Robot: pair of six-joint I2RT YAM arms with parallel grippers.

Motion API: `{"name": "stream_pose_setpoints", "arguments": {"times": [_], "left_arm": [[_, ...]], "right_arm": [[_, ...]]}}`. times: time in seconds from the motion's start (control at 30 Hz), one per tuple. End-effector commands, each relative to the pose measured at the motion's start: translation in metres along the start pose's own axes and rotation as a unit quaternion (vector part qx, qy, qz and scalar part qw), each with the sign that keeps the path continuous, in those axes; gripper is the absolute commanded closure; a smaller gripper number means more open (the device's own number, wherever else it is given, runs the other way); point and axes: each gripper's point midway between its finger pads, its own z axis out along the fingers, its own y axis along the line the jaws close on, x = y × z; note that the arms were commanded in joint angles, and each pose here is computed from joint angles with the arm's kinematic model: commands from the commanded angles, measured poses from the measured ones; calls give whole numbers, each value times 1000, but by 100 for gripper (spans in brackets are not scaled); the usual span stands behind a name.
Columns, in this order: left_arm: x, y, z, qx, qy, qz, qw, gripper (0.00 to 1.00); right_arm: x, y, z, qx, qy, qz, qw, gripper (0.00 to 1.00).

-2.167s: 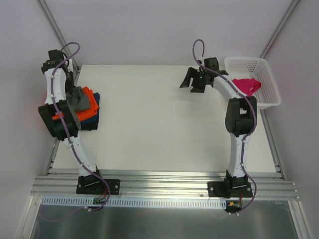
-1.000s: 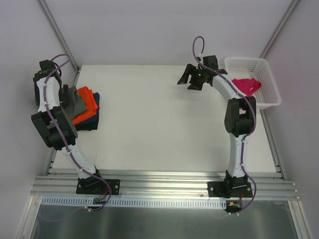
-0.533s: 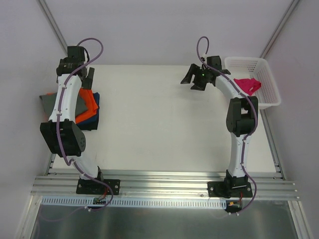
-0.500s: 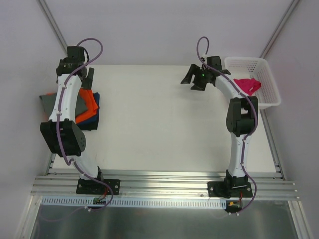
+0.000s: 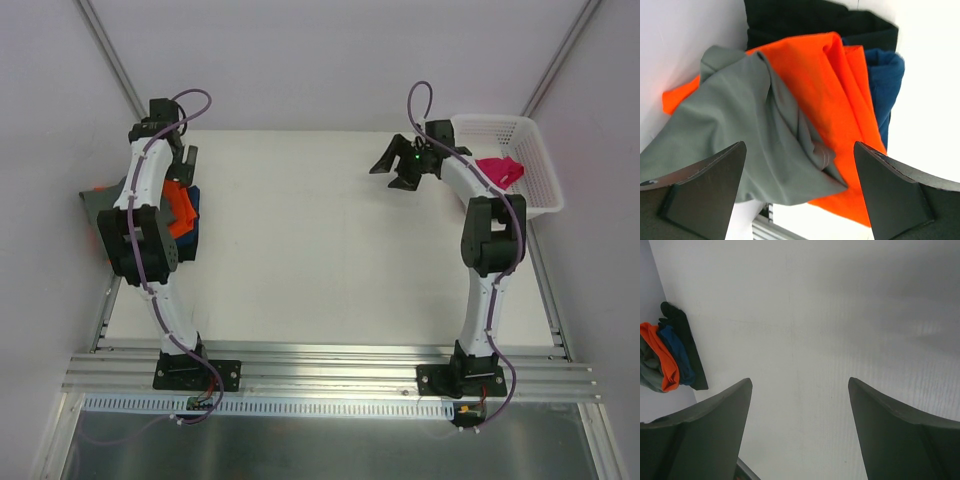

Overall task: Fold and stack the t-shirts
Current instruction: Put the neatly folded tshirt into the corner of the board with the left arm

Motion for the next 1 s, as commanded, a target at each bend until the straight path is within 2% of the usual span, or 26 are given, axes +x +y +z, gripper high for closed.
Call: {"name": "stream_pose_setpoints", "arguments": {"times": [0.0, 0.33, 0.57, 0.67, 0.83, 0.87, 0.9, 0.93, 0.97], "left_arm": [[-15, -1, -6, 10, -16, -6, 1000, 12], [7, -1, 7, -6, 18, 18, 1000, 18], [20, 3, 36, -9, 54, 22, 998, 26], [21, 1, 41, -10, 57, 23, 998, 34], [26, 1, 41, -9, 63, 26, 998, 39], [28, 1, 41, -8, 64, 27, 998, 45], [27, 1, 40, -9, 63, 25, 998, 56], [26, 2, 39, -14, 62, 23, 998, 68], [25, 6, 38, -22, 60, 21, 998, 85]], "right_arm": [[-18, 23, -23, -42, -27, 13, 999, 18], [-27, 4, -12, -36, -23, 47, 998, 18], [-24, -1, -7, -35, -18, 53, 998, 18], [-23, -6, -3, -34, -16, 57, 998, 18], [-25, -10, 4, -31, -14, 60, 998, 18], [-25, -12, 5, -29, -15, 60, 998, 18], [-28, -10, 5, -31, -17, 59, 998, 18], [-29, -11, 6, -30, -18, 59, 998, 18], [-29, -11, 8, -30, -17, 58, 998, 18]]}}
